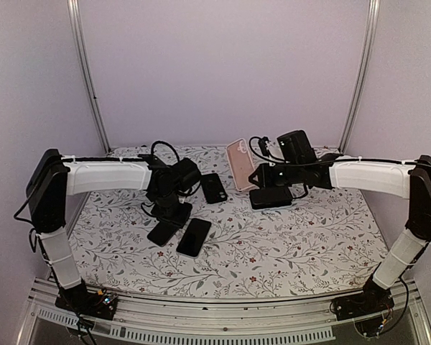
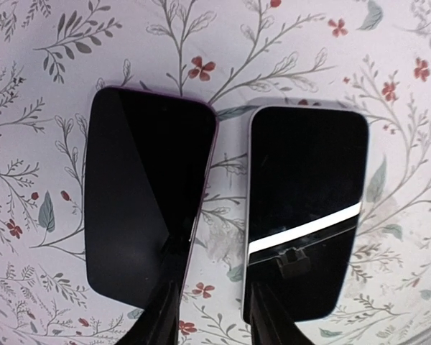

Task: Take the phone out of the phone case
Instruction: Place the phone case at the center of the board.

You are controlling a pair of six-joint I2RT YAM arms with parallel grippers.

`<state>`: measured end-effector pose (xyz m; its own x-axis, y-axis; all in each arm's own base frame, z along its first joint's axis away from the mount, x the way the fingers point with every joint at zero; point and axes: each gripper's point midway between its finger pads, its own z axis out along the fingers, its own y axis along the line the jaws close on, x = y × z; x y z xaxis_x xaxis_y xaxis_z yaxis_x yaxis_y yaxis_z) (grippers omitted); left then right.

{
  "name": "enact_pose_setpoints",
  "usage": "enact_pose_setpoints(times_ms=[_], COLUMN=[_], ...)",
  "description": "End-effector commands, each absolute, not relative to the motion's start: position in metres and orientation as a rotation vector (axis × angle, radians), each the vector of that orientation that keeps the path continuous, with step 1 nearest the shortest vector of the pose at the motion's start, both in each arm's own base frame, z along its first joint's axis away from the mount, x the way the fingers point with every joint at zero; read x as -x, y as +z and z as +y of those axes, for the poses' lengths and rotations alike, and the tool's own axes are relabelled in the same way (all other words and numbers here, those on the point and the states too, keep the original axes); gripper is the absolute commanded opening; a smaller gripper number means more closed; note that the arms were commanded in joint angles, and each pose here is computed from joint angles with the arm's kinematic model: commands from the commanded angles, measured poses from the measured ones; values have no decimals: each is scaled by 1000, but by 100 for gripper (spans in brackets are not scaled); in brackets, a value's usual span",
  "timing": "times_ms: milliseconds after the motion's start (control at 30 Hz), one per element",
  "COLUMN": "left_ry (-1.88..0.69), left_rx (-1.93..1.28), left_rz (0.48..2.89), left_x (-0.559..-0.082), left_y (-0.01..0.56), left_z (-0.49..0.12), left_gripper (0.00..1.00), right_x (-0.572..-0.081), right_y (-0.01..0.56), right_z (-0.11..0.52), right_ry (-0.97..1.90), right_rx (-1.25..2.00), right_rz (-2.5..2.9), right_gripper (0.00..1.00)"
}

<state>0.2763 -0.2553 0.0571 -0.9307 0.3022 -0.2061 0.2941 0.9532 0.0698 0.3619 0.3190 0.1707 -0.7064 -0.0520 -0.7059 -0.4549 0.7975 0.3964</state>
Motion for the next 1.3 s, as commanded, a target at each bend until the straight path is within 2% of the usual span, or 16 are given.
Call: enact_pose_setpoints(times_ms=[0,167,467,633,833,900,1100,1267], left_ry=[-200,-382,-514,-540,-563,-569,-592,-597], left_rx=[-335,-274,-257,-256,-246,-245,-243,-242], left_rz=[2780,2678,2599,2585,2575,2572,2571,2572], left_x=[-299,-317,-328,-328,-328,-329,-330,-329], left_y=[98,131,157,159,160,160,158,157], left_z=[-269,-275,-279,-278,-274,-273,-274,-274], left_gripper=[38,39,40,40,40,40,40,39], right_x=[-381,-410,-462,-474,-473,-472,-471,-476], right_y=[181,165,122,71,37,33,32,30], right_z=[330,334,338,340,334,332,328,314], right_ry=[849,925,897,829,774,760,719,600], right_rx=[389,377,347,322,285,287,298,281], right_rz=[2248,2295,2410,2531,2612,2624,2632,2638], right_gripper=[0,2,7,8,23,34,57,67])
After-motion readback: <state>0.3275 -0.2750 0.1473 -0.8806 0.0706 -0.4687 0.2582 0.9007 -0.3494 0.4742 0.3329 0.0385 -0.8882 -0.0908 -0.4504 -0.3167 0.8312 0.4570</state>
